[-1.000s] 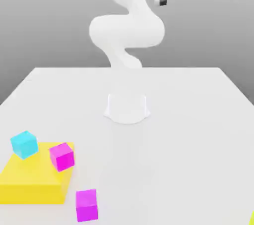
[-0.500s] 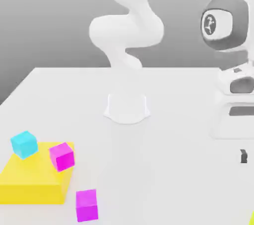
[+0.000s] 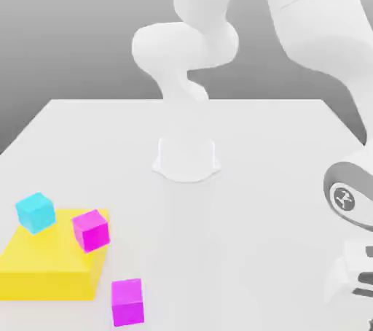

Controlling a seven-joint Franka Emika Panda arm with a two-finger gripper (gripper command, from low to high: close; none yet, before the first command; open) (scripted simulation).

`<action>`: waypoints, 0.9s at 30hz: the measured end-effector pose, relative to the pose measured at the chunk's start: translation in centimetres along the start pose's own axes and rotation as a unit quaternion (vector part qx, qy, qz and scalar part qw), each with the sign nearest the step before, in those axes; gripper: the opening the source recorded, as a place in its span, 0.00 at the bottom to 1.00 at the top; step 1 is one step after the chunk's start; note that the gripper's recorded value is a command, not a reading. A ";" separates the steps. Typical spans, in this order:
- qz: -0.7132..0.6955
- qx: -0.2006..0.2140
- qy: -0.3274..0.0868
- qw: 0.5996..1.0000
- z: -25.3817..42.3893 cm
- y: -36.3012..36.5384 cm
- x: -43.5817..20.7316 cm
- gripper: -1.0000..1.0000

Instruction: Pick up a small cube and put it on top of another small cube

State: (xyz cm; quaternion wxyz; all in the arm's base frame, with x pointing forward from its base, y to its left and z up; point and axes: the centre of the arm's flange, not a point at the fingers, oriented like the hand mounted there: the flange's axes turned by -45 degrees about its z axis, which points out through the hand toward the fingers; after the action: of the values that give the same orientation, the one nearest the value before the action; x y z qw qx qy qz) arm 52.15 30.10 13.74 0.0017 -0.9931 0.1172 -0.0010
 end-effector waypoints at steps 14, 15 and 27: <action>0.031 -0.018 0.009 0.999 -11.9 19.2 5.6 0.00; 0.035 -0.019 0.009 0.999 -12.6 21.8 5.7 0.00; 0.088 -0.003 0.000 0.996 -17.3 48.3 -3.2 0.00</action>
State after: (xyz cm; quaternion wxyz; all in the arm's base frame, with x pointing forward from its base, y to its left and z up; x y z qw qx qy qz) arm 37.74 -16.15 30.90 -0.0012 -0.9789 0.2043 -0.0002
